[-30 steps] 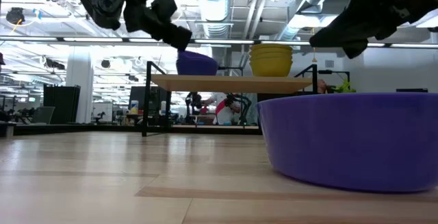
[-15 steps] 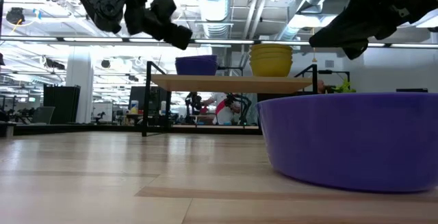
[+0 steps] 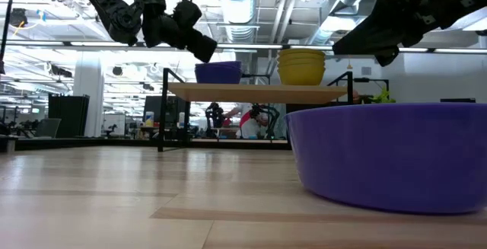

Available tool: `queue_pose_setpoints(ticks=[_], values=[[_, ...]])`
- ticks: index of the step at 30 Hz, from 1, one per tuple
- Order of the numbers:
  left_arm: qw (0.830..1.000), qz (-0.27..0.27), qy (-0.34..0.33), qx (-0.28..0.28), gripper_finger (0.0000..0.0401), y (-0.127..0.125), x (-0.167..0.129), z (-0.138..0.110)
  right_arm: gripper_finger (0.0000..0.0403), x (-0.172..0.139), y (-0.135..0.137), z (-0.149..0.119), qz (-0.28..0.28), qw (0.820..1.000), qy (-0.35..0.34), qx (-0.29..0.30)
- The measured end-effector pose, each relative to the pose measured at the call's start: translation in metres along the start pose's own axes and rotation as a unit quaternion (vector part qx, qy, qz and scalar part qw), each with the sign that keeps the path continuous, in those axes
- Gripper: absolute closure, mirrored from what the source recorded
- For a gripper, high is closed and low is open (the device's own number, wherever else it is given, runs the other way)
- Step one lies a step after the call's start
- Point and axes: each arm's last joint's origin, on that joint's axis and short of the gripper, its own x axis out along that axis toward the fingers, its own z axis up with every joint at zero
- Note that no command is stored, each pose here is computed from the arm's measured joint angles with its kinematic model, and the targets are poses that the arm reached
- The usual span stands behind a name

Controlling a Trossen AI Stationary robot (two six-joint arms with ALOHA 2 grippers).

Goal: Pick & Place Mini bowls
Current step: Stack the blue bowl on top of the blue bowl on the shelf

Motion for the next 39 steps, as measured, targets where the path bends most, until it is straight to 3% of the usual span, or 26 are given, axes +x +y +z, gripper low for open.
queue_pose_setpoints(ticks=[10, 15, 19, 23, 28, 34, 39], values=[[0.999, 0.028, 0.016, -0.001, 0.038, 0.006, 0.001, 0.0, 0.0402, 0.001, 0.0, 0.008, -0.003, 0.999, -0.034, -0.013], [0.999, 0.024, -0.016, -0.041, 0.038, 0.013, -0.016, 0.027, 0.0402, -0.002, 0.01, 0.045, -0.007, 0.99, -0.114, -0.086], [0.997, 0.019, 0.008, -0.068, 0.038, 0.011, -0.036, 0.046, 0.0402, -0.006, 0.015, 0.082, -0.023, 0.975, -0.16, -0.153], [0.996, -0.06, 0.053, -0.037, 0.038, -0.01, -0.059, 0.053, 0.0402, -0.009, 0.012, 0.114, -0.052, 0.96, -0.189, -0.197], [0.978, -0.177, 0.108, -0.037, 0.038, -0.038, -0.094, 0.051, 0.0402, -0.01, -0.01, 0.156, -0.11, 0.952, -0.22, -0.18], [0.935, -0.317, 0.131, -0.087, 0.038, -0.059, -0.139, 0.057, 0.0402, -0.018, -0.045, 0.212, -0.182, 0.947, -0.224, -0.14], [0.899, -0.397, 0.131, -0.13, 0.038, -0.068, -0.179, 0.059, 0.0403, -0.004, -0.076, 0.25, -0.235, 0.956, -0.124, -0.122]])
